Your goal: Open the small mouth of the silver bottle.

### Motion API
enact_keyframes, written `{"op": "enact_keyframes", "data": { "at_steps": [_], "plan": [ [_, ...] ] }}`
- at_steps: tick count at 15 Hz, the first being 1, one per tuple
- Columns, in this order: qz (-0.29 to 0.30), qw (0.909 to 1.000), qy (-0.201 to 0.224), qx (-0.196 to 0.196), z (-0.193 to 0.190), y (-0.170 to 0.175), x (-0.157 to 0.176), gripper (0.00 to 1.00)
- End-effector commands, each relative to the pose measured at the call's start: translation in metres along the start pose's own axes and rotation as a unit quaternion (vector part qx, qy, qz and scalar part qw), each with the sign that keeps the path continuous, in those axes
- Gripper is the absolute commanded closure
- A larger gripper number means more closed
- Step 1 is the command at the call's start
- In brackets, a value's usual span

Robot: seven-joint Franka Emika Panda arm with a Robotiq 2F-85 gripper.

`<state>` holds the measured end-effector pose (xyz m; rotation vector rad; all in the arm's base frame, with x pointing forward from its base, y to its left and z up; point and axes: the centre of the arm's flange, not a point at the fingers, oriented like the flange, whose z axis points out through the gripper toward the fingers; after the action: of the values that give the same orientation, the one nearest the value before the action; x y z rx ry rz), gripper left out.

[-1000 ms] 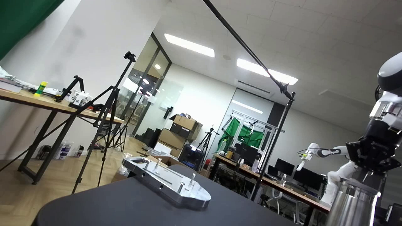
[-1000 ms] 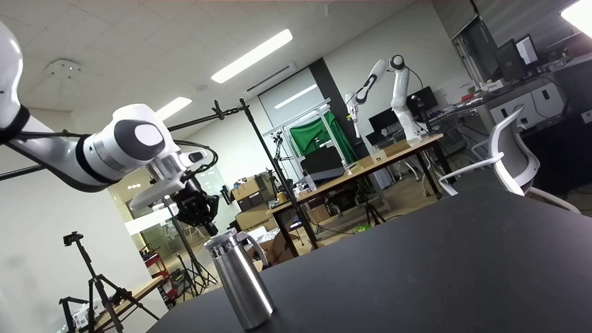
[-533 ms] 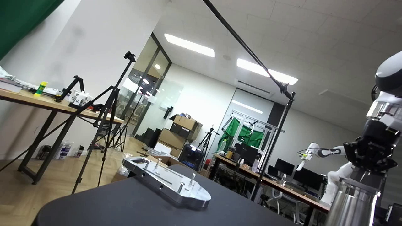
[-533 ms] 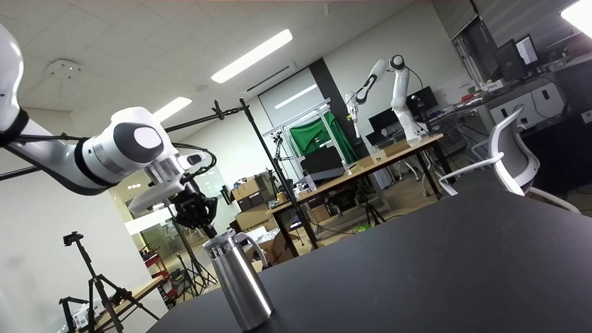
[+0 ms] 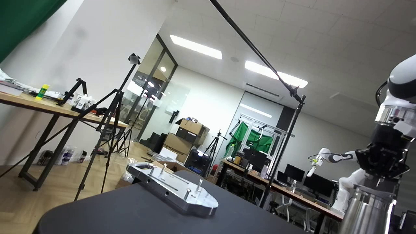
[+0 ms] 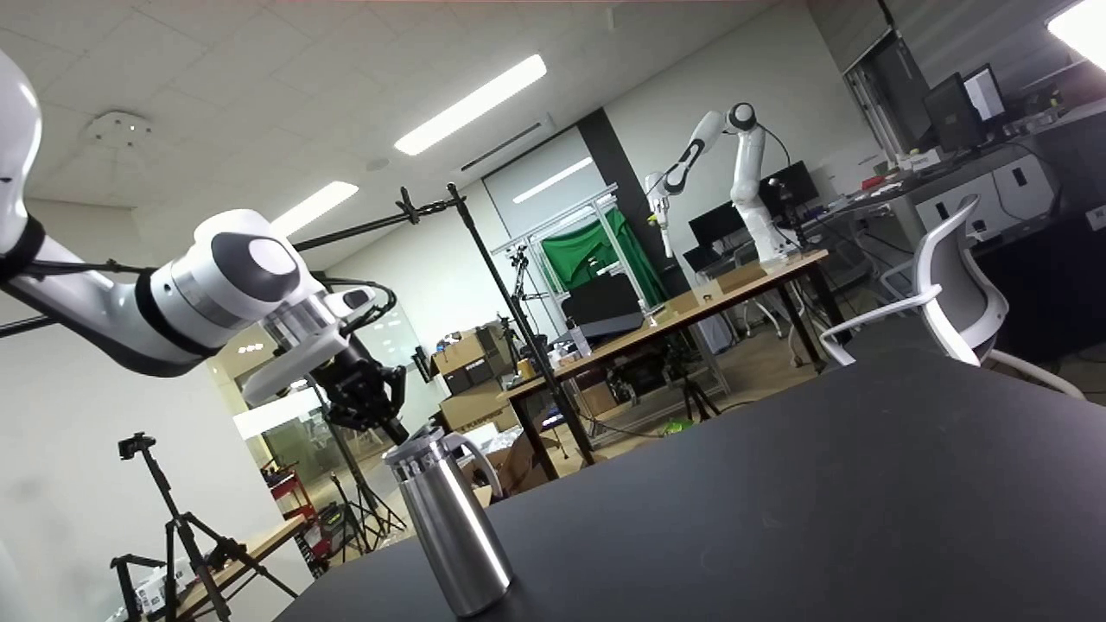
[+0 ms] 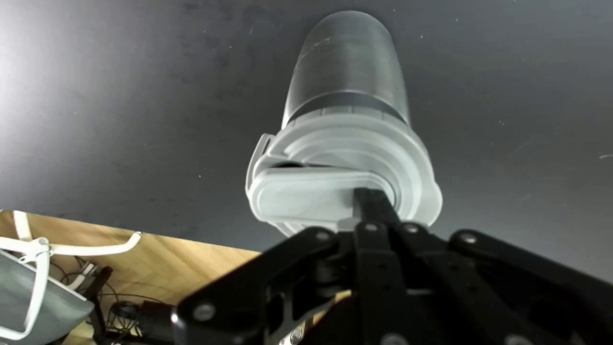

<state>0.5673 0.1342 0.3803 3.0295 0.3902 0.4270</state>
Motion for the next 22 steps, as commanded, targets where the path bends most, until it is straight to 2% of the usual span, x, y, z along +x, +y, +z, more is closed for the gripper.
{"op": "enact_keyframes", "data": {
  "at_steps": [1, 7, 13, 14, 15, 22],
  "plan": [
    [-0.013, 0.9993, -0.023, -0.028, 0.025, -0.003, 0.000, 1.00],
    [0.002, 0.9998, -0.019, -0.008, -0.007, 0.000, 0.013, 1.00],
    [0.013, 0.9967, -0.080, 0.007, -0.076, 0.033, 0.015, 1.00],
    [0.016, 0.9959, -0.089, 0.005, -0.086, 0.038, 0.013, 0.93],
    [0.017, 0.9945, -0.103, 0.006, -0.094, 0.043, 0.009, 0.73],
    [0.026, 0.9849, -0.171, 0.010, -0.128, 0.062, -0.032, 0.27]
  ]
}}
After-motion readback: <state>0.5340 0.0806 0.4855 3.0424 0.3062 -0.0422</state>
